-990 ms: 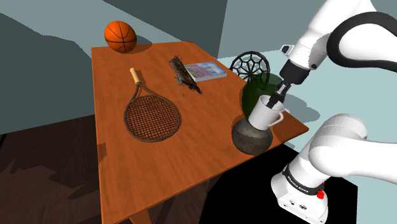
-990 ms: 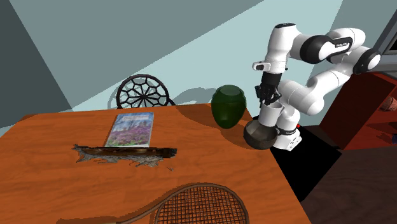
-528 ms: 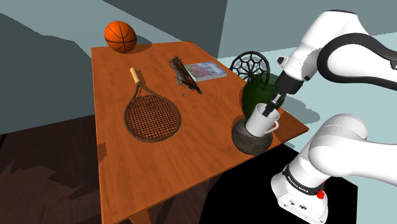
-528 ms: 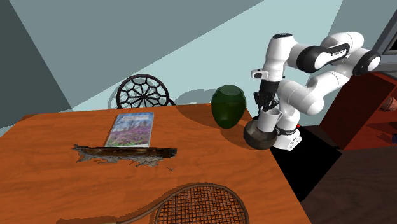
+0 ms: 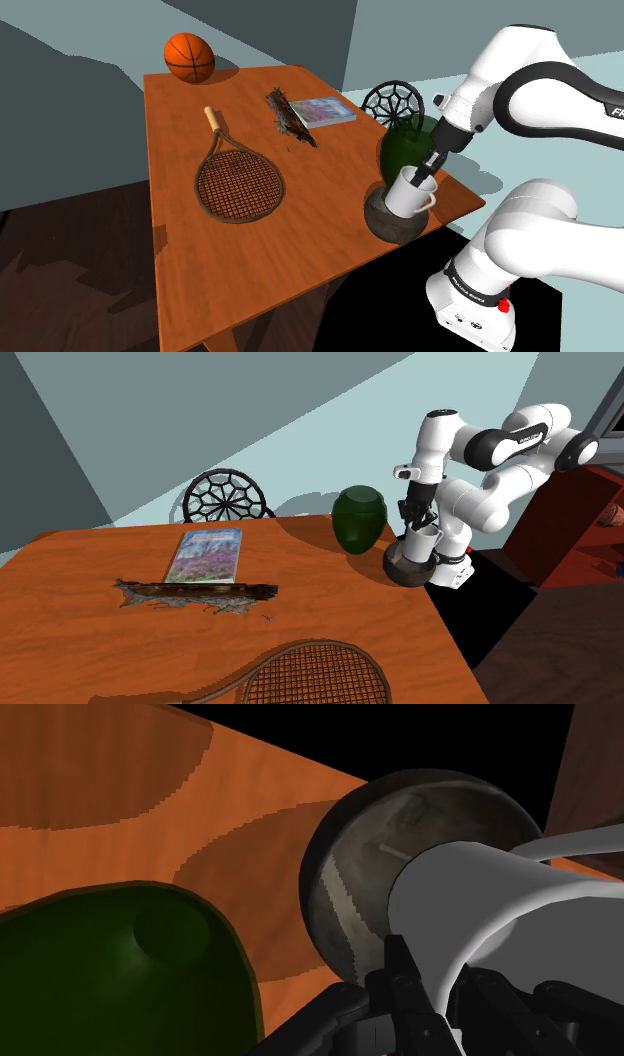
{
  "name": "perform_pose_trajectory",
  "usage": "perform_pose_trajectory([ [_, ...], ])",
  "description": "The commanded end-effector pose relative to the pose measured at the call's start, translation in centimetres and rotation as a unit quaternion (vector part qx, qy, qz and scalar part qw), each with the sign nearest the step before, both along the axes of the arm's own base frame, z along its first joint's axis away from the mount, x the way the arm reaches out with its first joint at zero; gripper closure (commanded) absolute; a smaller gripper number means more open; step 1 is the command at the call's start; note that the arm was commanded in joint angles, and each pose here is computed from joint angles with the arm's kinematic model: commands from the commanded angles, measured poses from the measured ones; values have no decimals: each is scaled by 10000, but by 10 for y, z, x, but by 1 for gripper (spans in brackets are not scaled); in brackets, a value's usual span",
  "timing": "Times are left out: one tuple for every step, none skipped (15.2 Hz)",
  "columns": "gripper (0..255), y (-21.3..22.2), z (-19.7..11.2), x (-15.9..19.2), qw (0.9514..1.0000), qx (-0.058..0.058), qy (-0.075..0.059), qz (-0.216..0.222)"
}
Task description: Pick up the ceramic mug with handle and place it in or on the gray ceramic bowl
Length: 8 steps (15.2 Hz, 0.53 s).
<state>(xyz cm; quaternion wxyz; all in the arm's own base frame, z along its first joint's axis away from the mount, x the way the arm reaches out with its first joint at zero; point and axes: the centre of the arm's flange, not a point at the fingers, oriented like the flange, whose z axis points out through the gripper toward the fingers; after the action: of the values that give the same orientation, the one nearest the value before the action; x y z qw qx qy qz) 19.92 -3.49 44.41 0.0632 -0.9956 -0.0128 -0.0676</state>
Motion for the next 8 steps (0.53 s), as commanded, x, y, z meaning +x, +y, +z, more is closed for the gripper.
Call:
perform_pose_trajectory([
  [0,0,0,0,10000,0,-2,0],
  [0,0,0,0,10000,0,-2,0],
  [0,0,0,0,10000,0,-2,0],
  [0,0,0,0,10000,0,-2,0],
  [0,0,0,0,10000,0,-2,0],
  [0,0,0,0,10000,0,-2,0],
  [0,-2,13,-2,10000,0,-2,0],
  [0,-3,26,-4,10000,0,-2,0],
])
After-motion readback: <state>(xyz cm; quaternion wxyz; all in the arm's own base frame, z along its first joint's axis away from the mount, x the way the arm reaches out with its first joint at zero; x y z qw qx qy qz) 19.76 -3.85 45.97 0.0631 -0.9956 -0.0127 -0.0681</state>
